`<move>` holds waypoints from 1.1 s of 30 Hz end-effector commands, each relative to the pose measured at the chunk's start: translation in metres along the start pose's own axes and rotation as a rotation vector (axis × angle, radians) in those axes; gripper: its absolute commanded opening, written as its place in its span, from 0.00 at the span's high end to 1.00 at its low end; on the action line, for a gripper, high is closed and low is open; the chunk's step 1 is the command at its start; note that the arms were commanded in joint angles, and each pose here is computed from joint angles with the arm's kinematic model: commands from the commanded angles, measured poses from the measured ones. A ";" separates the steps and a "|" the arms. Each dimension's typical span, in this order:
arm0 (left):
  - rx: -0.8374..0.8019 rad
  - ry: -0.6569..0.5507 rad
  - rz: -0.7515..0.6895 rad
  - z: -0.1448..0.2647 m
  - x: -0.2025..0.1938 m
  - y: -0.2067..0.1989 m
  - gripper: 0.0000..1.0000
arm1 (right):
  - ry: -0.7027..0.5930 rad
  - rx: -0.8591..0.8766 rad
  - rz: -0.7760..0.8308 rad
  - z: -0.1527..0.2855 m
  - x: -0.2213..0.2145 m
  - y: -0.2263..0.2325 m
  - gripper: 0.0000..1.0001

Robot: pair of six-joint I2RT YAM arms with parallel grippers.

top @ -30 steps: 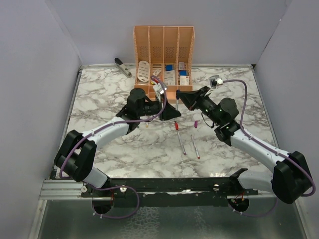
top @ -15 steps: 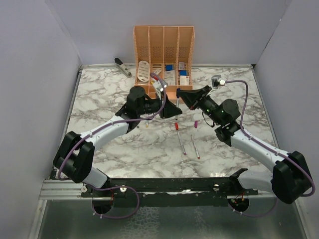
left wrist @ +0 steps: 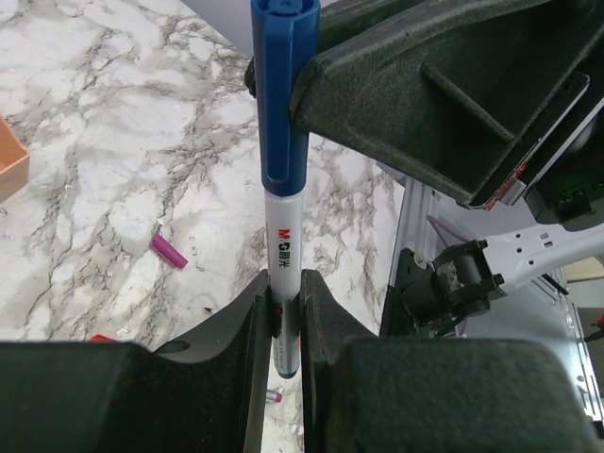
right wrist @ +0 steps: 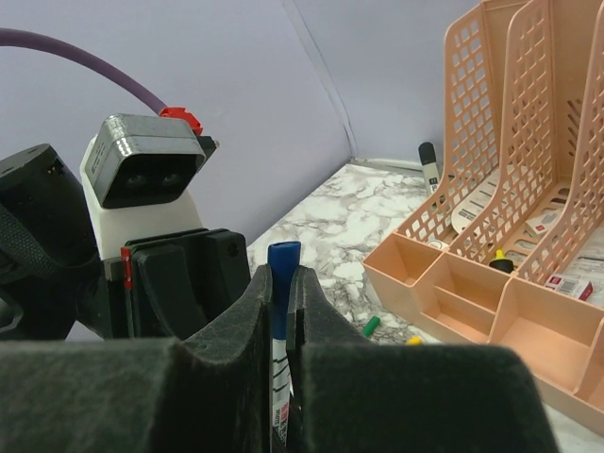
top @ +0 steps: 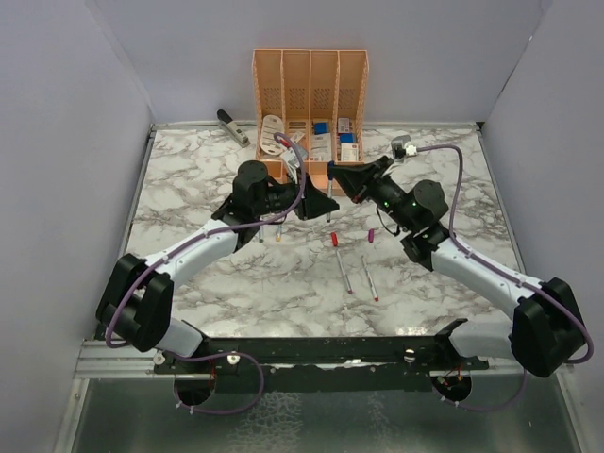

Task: Insert the pens into the pen caps

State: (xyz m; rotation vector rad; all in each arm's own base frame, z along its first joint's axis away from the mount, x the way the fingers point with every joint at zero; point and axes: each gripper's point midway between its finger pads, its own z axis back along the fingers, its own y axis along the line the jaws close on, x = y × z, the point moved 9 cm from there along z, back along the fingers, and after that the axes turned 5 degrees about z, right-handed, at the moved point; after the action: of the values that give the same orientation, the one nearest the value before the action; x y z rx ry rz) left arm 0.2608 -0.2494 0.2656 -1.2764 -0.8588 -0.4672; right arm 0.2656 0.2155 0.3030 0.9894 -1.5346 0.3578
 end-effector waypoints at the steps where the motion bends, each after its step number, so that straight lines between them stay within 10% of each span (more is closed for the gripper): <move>1: 0.035 -0.360 -0.174 0.022 0.081 -0.024 1.00 | 0.361 0.001 -0.035 0.020 -0.071 0.000 0.99; 31: 0.125 -0.237 -0.049 0.036 0.038 0.011 1.00 | 0.386 -0.045 0.009 -0.012 -0.074 0.003 0.99; 33: 0.155 -0.200 -0.029 0.038 0.028 0.017 1.00 | 0.354 -0.065 0.021 -0.017 -0.066 0.003 0.86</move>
State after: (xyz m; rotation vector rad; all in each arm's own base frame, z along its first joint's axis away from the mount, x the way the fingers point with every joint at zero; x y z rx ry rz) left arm 0.2672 -0.2192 0.2422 -1.2021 -0.8156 -0.3251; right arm 0.2817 0.2475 0.2829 0.8729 -1.4346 0.4085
